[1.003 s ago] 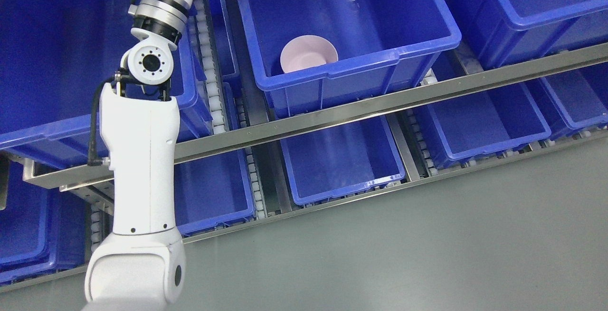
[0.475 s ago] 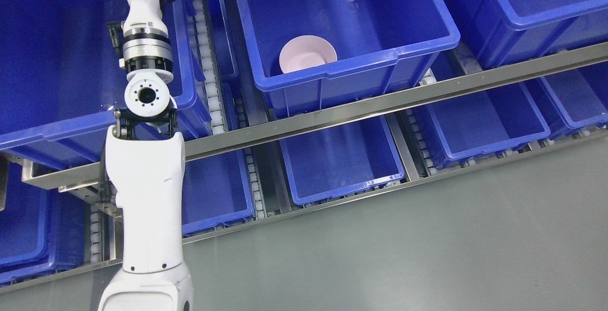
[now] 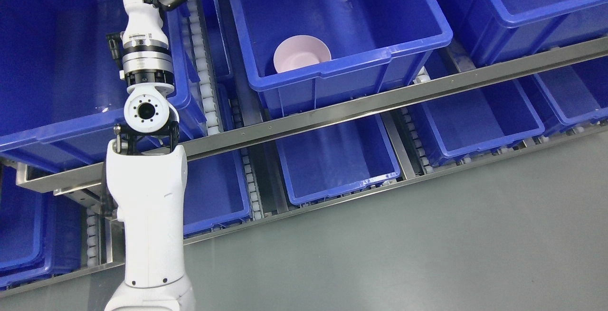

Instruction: Stack pink IKEA bowls on left shelf middle

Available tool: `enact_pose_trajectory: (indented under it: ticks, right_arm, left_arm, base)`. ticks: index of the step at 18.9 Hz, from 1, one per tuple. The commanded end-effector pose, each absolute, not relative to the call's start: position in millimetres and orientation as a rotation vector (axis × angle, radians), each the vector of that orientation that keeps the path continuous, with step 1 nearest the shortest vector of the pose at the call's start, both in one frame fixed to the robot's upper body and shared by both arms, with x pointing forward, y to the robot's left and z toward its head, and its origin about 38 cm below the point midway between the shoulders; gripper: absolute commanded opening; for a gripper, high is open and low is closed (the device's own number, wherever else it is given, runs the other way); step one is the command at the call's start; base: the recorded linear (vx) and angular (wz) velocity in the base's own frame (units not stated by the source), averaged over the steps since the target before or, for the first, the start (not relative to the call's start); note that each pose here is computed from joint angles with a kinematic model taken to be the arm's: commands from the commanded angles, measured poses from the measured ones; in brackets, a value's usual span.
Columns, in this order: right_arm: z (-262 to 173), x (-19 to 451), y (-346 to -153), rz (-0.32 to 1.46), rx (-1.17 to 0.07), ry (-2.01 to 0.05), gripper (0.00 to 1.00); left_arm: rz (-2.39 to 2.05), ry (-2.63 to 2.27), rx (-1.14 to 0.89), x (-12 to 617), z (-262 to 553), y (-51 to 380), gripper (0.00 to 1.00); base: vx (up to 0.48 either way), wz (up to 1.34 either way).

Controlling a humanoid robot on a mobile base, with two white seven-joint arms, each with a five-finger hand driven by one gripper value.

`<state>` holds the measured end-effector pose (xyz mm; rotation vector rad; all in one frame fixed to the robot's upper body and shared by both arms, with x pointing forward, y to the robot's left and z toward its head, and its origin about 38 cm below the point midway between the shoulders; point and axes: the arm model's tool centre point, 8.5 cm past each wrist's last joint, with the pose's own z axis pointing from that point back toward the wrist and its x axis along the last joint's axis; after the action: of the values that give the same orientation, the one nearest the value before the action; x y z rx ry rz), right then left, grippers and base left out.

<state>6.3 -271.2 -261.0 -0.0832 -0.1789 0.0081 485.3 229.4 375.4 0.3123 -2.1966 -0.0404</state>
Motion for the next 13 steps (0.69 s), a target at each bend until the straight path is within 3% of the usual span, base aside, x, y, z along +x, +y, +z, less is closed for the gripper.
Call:
enact_pose_trajectory:
  ticks: [1,13]
  right_arm:
    - [-259.9,6.1,-282.6,0.007,-0.101,-0.178,1.0]
    - [-259.9,6.1,-282.6,0.007,-0.101,-0.178,1.0]
  left_arm:
    - [-0.082,-2.235,0.302,475.5,382.5,221.0,1.0]
    - [-0.08,-2.24,0.303,475.5,384.8,221.8,1.0]
  base:
    - [-0.011,-0.1]
    - [0.008,-0.37]
